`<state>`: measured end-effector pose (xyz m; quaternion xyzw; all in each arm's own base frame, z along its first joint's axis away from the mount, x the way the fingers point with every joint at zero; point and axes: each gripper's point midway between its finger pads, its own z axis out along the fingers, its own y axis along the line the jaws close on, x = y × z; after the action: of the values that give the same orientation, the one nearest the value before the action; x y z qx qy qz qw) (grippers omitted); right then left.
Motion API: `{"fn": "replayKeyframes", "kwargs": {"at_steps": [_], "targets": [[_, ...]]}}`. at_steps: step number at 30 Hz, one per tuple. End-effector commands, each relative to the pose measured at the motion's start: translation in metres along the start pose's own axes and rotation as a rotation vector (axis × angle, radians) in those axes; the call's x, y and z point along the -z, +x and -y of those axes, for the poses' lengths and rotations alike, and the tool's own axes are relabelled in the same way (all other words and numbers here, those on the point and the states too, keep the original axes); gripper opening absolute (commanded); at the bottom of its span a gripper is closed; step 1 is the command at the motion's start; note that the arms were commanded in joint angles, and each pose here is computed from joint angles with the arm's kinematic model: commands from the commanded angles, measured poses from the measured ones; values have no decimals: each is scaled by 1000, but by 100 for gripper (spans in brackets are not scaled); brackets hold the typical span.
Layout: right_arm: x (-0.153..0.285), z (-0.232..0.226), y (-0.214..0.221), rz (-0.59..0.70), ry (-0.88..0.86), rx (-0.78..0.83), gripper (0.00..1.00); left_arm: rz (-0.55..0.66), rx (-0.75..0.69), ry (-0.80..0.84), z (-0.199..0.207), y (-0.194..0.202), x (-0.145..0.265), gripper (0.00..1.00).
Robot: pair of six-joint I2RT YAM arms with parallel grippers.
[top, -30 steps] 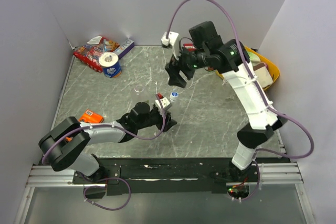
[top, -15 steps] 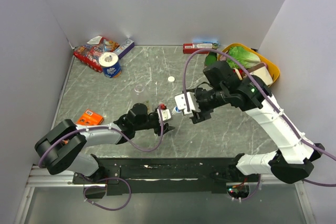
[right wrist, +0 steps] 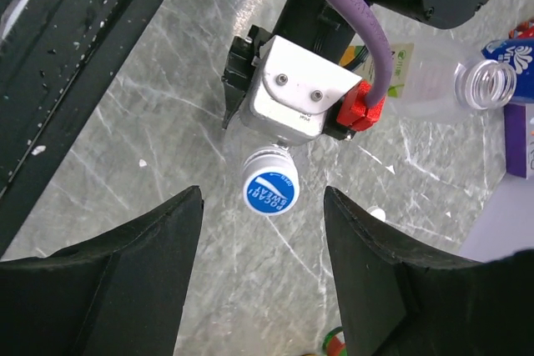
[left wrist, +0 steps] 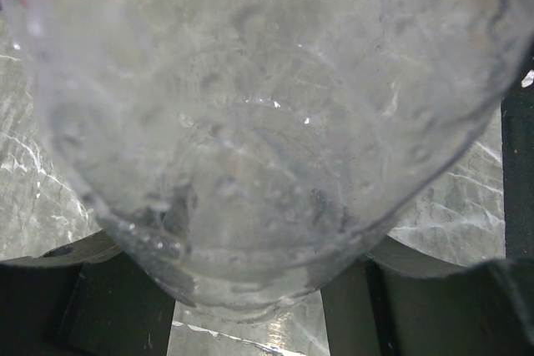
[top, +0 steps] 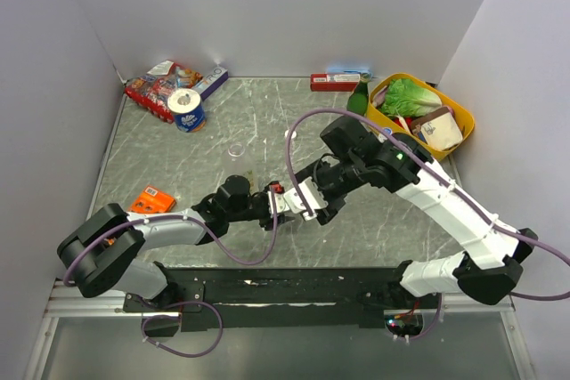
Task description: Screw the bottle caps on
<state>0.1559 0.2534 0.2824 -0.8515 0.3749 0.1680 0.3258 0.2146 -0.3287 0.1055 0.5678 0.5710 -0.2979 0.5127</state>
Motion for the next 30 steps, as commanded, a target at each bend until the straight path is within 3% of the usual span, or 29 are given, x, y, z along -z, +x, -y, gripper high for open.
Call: {"fn": "replayKeyframes", "kwargs": {"at_steps": [1, 12, 21, 24, 30], "targets": [[-5, 8, -4, 14, 4, 74, 66, 70, -79, 6, -4, -22, 2, 1], [-16, -3, 9, -22, -86, 72, 55, 77, -78, -7, -9, -23, 1, 1], [-22, -3, 14, -42, -106, 3, 33, 78, -68, -23, -13, -24, 1, 1], [-25, 1, 20, -72, -91, -67, 26, 84, -59, -60, -20, -27, 1, 1], [-36, 9, 33, -143, -45, -368, 14, 103, 59, -203, -47, -40, 1, 1]]}}
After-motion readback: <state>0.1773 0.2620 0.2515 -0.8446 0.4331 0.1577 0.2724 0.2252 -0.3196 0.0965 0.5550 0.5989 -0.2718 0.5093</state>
